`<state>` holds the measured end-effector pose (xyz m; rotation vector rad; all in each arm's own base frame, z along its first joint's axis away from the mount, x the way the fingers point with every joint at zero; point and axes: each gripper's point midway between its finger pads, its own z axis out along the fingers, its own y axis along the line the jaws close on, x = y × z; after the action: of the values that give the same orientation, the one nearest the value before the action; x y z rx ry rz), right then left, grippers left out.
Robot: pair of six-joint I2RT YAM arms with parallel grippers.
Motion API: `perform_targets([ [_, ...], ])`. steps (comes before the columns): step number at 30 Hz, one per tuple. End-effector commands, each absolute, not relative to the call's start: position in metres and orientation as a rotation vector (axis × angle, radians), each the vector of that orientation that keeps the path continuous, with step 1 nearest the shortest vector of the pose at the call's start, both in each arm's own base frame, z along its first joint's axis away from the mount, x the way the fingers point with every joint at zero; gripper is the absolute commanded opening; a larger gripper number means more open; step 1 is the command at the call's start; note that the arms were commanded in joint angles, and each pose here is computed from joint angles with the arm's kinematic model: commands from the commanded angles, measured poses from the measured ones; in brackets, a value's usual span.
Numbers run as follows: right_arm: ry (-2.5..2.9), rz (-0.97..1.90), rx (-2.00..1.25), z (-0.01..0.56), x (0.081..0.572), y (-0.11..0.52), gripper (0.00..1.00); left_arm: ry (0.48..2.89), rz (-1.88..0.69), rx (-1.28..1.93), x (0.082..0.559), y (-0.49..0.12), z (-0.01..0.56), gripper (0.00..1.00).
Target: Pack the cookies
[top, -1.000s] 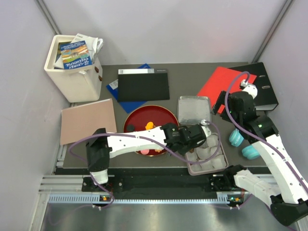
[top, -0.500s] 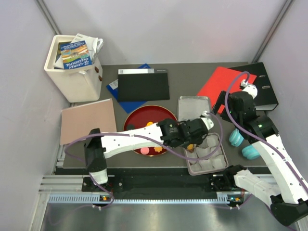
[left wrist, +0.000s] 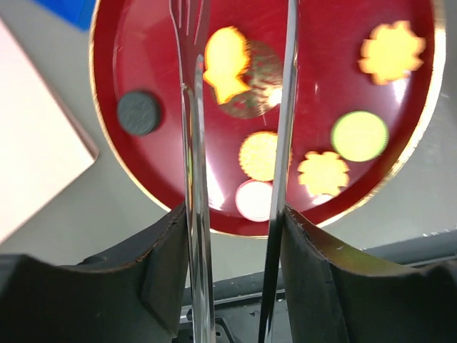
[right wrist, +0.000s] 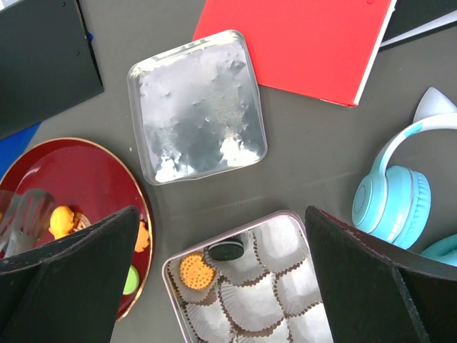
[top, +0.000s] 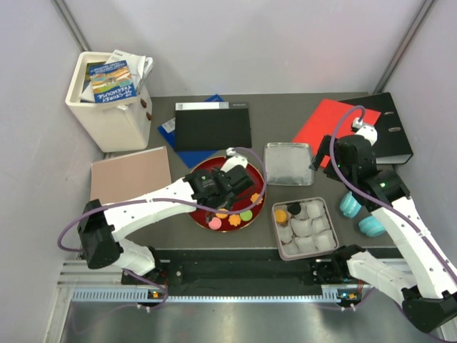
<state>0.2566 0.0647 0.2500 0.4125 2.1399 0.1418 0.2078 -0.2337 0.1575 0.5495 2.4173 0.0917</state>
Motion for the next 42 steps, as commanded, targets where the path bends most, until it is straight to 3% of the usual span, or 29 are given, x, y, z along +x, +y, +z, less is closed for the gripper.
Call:
perform_targets([
  [1, 2.11, 0.182, 0.402, 0.256, 0.263, 0.073, 0.99, 2.419, 0.091, 0.348, 0.219, -0.207, 0.162, 0.55],
  [15, 2.111, 0.162, 0.401, 0.254, 0.262, 0.07, 0.99, 2.507, 0.197, 0.356, 0.222, -0.196, 0.134, 0.71],
  [28, 2.11, 0.148, 0.384, 0.252, 0.263, 0.071, 0.99, 2.525, 0.264, 0.32, 0.218, -0.185, 0.127, 0.73],
  [29, 2.109, 0.145, 0.383, 0.253, 0.263, 0.071, 0.99, 2.524, 0.273, 0.302, 0.217, -0.182, 0.127, 0.83],
  [31, 2.112, 0.145, 0.381, 0.251, 0.263, 0.071, 0.99, 2.535, 0.284, 0.241, 0.212, -0.175, 0.122, 0.91],
  [32, 2.112, 0.143, 0.382, 0.25, 0.263, 0.07, 0.99, 2.539, 0.266, 0.223, 0.21, -0.175, 0.117, 0.99],
  [38, 2.124, 0.158, 0.374, 0.244, 0.261, 0.073, 0.99, 2.581, -0.098, 0.156, 0.204, -0.189, 0.083, 0.99],
  [42, 2.129, 0.159, 0.373, 0.243, 0.26, 0.073, 0.99, 2.586, -0.081, 0.267, 0.209, -0.193, 0.084, 0.99],
])
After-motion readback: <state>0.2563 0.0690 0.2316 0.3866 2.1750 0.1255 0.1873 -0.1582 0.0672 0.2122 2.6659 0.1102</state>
